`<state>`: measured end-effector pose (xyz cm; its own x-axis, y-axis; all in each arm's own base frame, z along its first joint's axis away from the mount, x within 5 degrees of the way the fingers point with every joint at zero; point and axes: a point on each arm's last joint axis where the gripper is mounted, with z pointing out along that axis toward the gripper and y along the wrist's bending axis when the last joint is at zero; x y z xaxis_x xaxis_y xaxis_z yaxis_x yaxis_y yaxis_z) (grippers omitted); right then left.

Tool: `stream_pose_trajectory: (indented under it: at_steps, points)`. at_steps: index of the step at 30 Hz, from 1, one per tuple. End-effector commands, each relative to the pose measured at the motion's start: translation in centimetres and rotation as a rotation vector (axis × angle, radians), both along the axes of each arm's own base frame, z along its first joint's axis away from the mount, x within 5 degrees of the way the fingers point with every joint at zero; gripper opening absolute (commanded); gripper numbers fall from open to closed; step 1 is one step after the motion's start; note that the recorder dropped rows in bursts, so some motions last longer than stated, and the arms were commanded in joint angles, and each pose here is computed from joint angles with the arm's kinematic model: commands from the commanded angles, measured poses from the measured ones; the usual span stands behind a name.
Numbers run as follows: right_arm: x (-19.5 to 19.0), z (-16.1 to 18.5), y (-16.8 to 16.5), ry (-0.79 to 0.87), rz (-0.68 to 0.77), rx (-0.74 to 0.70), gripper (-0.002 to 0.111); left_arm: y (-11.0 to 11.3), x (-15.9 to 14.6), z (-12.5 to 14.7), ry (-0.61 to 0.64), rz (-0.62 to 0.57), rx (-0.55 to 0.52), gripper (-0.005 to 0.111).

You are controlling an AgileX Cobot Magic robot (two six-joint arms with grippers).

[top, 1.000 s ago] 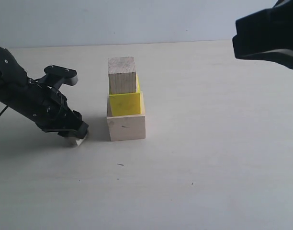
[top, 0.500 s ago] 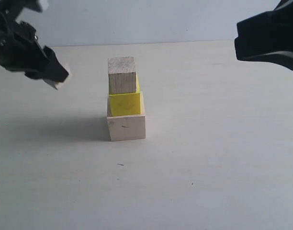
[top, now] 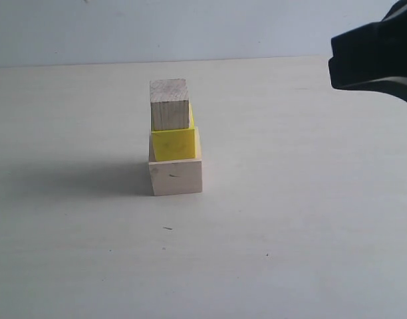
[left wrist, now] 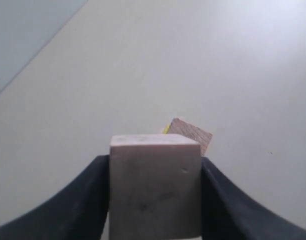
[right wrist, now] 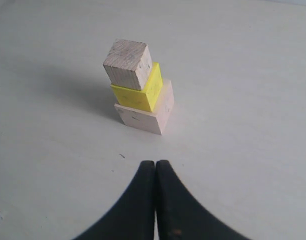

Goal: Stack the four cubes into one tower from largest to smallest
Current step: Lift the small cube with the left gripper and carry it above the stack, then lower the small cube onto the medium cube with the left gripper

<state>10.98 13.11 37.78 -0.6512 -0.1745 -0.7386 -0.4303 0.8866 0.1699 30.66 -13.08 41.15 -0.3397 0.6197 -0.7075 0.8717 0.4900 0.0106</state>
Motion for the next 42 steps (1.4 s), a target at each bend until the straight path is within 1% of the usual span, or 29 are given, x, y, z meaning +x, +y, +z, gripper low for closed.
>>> stream_pose_trajectory:
  at_steps: [1,2,3,4,5,6,9,12,14,16,24,26,29,33,37,39,42]
  points:
    - [-0.1,-0.1,0.0,0.007,0.009,-0.008,0.000,-2.0,0.4,0.3,-0.036,-0.074,0.025,0.000]
    - [-0.2,-0.2,-0.1,0.012,0.006,-0.013,0.000,-2.7,0.5,-0.3,-0.034,-0.094,0.066,0.000]
    - [-0.2,-0.2,-0.1,0.014,0.005,-0.016,0.000,-3.0,0.5,-0.5,-0.037,-0.102,0.087,0.000]
    - [-0.2,-0.2,-0.2,0.019,0.002,-0.020,0.000,-3.6,0.7,-1.3,-0.036,-0.117,0.137,0.000]
    - [-0.2,-0.2,-0.2,0.019,0.002,-0.020,0.000,-3.9,0.9,-1.7,-0.028,-0.121,0.144,0.000]
    - [-0.2,-0.3,-0.1,0.023,0.003,-0.018,0.000,-4.5,1.0,-2.3,-0.006,-0.131,0.145,0.000]
    - [-0.2,-0.3,-0.1,0.023,0.003,-0.018,0.000,-6.2,1.2,-3.7,0.087,-0.086,0.134,0.000]
    - [-0.2,-0.3,-0.1,0.023,0.003,-0.018,0.000,-7.3,1.2,-4.8,0.142,-0.049,0.160,0.000]
    - [-0.2,-0.2,-0.1,0.022,0.003,-0.013,0.000,-7.8,1.5,-5.8,0.159,-0.033,0.196,0.000]
    - [-0.2,-0.2,-0.1,0.022,0.003,-0.013,0.000,-7.9,1.9,-6.4,0.186,-0.006,0.203,0.000]
    - [-0.2,-0.3,-0.1,0.025,0.000,-0.012,0.000,-7.9,2.0,-6.7,0.194,-0.005,0.204,0.000]
    - [-0.2,-0.3,-0.1,0.026,-0.002,-0.011,0.000,-8.0,2.0,-6.6,0.217,0.016,0.184,0.000]
    - [-0.2,-0.3,-0.1,0.027,-0.002,-0.012,0.000,-8.1,1.9,-6.6,0.274,0.092,0.149,0.000]
    - [-0.2,-0.3,-0.1,0.027,-0.002,-0.012,0.000,-8.1,1.9,-6.6,0.392,0.265,0.086,0.000]
    - [-0.2,-0.3,-0.1,0.028,-0.003,-0.014,0.000,-8.4,1.8,-6.5,0.512,0.388,0.004,0.000]
    - [-0.2,-0.3,-0.1,0.028,-0.003,-0.014,0.000,-8.7,1.6,-6.4,0.559,0.418,-0.031,0.000]
    - [-0.2,-0.3,-0.1,0.028,-0.003,-0.014,0.000,-9.0,1.3,-6.3,0.563,0.411,-0.034,0.000]
